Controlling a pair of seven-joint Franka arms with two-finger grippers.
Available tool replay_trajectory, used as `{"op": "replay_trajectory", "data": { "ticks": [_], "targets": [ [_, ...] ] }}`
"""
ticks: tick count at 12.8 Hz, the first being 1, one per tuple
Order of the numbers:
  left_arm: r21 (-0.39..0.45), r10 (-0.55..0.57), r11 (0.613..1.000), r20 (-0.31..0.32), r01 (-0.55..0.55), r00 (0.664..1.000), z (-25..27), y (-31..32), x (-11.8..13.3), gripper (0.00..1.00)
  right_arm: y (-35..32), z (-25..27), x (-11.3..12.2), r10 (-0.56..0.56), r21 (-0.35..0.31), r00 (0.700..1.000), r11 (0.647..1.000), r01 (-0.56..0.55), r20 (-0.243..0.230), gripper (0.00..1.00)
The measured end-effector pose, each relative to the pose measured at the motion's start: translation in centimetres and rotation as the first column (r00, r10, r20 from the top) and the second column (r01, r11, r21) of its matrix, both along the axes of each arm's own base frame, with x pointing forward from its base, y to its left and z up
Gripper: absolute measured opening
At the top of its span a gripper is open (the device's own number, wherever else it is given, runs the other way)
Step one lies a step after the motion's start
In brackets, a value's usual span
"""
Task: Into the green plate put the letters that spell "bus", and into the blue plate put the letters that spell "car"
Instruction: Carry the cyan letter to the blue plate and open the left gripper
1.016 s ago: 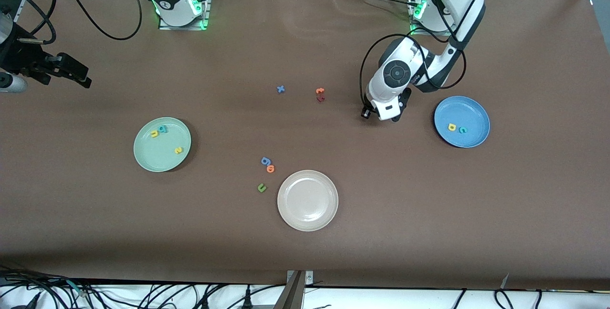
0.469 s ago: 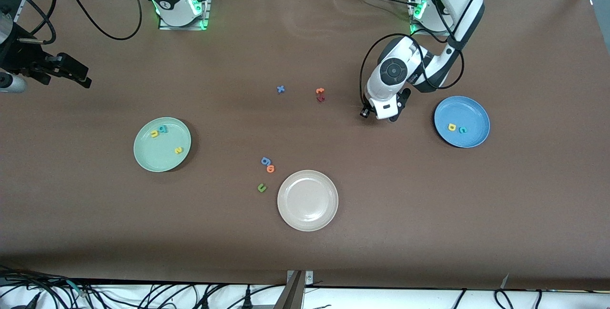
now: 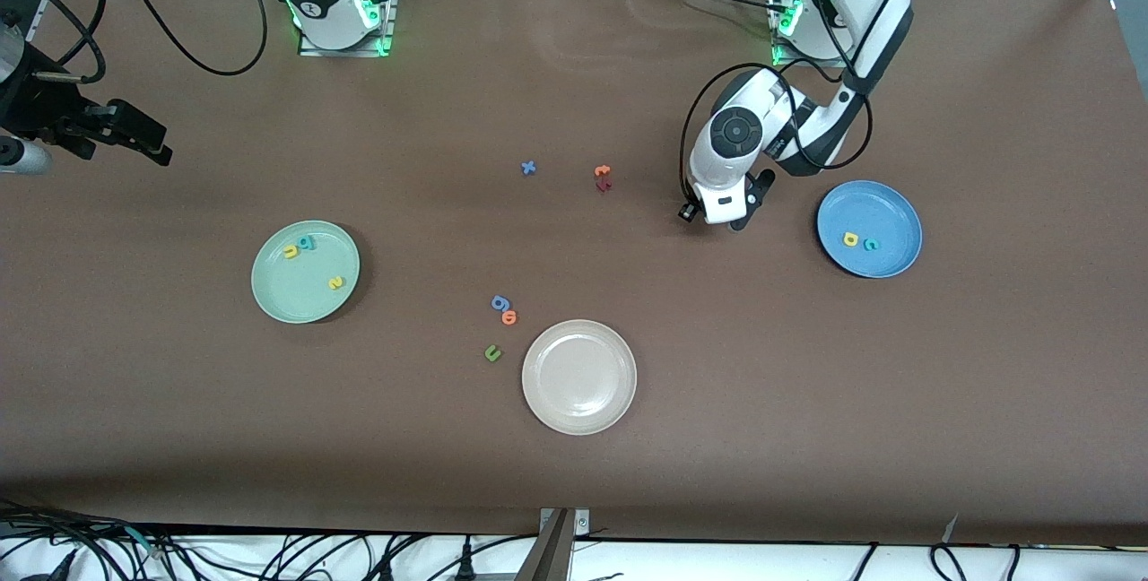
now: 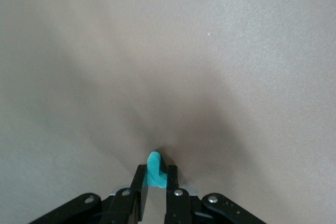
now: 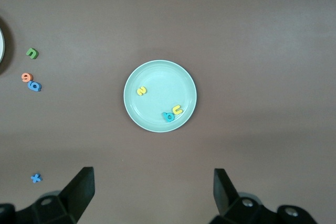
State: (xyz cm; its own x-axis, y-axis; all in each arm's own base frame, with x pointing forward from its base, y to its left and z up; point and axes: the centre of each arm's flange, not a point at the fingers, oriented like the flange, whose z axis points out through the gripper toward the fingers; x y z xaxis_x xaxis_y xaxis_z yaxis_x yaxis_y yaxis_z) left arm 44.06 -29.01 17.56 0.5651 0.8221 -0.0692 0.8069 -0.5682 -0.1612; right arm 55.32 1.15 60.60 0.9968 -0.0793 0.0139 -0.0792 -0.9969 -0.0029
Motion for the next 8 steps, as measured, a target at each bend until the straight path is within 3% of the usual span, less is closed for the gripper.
{"op": "replay_trajectory", "data": {
  "ticks": [5,8],
  "targets": [
    [0.021,-0.197,0.98,-0.059,0.199,0.979,3.4,4.3,2.1,0.19,0.0,0.0,0.0,0.0,0.0,1.0,1.0,0.0,0.0,1.0],
    [0.007,-0.306,0.951,-0.088,0.308,0.948,5.3,8.0,3.4,0.19,0.0,0.0,0.0,0.0,0.0,1.0,1.0,0.0,0.0,1.0]
  ]
}}
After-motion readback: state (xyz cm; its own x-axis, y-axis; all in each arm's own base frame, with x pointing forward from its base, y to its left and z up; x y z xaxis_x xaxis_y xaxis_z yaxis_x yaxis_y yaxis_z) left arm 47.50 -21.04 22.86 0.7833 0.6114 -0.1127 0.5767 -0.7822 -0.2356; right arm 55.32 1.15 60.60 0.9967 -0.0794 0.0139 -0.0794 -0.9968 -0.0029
